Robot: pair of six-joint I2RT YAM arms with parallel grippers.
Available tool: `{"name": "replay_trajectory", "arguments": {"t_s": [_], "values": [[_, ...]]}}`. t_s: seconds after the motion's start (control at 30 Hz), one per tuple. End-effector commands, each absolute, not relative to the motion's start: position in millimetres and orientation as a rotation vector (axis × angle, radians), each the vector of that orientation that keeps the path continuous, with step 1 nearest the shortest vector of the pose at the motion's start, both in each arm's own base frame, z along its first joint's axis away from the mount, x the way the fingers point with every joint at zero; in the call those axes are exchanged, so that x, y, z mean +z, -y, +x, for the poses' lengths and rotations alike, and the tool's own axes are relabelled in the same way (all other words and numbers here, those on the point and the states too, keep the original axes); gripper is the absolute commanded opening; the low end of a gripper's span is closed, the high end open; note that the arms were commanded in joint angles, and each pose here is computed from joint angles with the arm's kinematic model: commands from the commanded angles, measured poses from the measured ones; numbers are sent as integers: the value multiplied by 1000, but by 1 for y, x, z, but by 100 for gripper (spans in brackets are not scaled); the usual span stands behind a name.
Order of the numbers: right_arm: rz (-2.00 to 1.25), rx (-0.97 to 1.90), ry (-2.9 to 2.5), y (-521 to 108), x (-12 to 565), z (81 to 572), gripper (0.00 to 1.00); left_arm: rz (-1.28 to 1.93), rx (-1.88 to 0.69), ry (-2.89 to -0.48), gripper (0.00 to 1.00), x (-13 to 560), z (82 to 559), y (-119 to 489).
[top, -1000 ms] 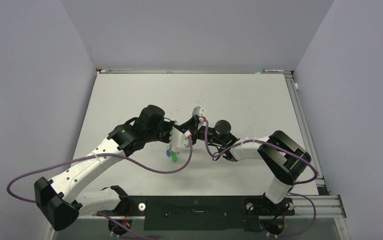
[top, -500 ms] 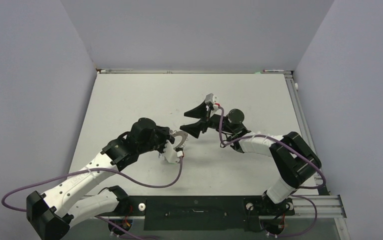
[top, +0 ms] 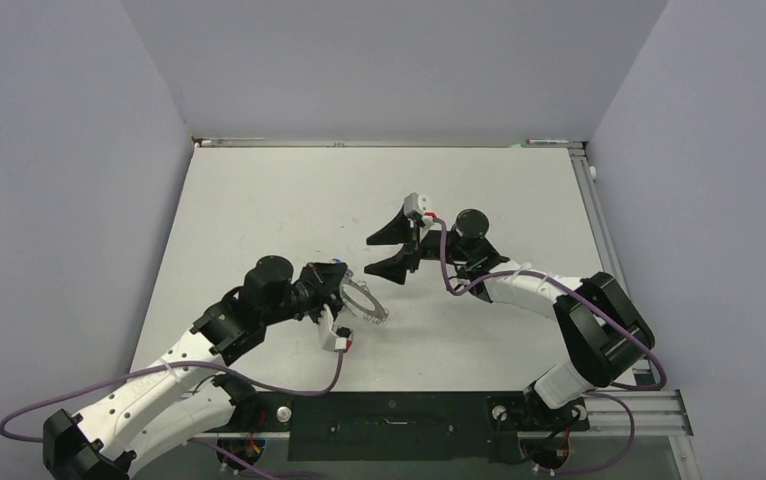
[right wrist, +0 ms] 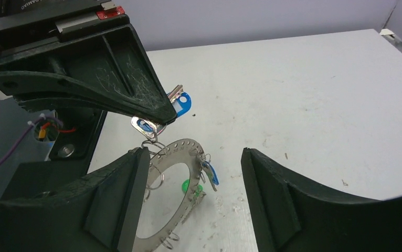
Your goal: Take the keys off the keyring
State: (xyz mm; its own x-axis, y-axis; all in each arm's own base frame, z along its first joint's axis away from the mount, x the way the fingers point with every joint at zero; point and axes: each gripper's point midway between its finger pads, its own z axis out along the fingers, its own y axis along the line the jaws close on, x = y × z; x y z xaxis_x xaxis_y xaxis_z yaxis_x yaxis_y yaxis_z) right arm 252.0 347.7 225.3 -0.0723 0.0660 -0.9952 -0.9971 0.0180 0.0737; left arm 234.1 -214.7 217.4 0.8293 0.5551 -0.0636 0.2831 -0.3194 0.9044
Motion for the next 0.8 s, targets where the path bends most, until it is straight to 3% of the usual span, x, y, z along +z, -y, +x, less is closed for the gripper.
{"name": "replay_trajectory", "arguments": {"t_s": [0.0,0.2,0.57,0.77], "values": [[-1239,1246,-1103,-351,240,233,65,1851,342,-457,0,239,227,226],[-1365,1216,-1124,-361,214,215,61,1859,333,-391,0,232,218,228],[-1404,1250,-1088,-369,221,206,53,1853,312,-336,0,236,207,229],[-1414,1274,-1077,-374,223,197,42,1868,305,-350,0,232,207,227]]}}
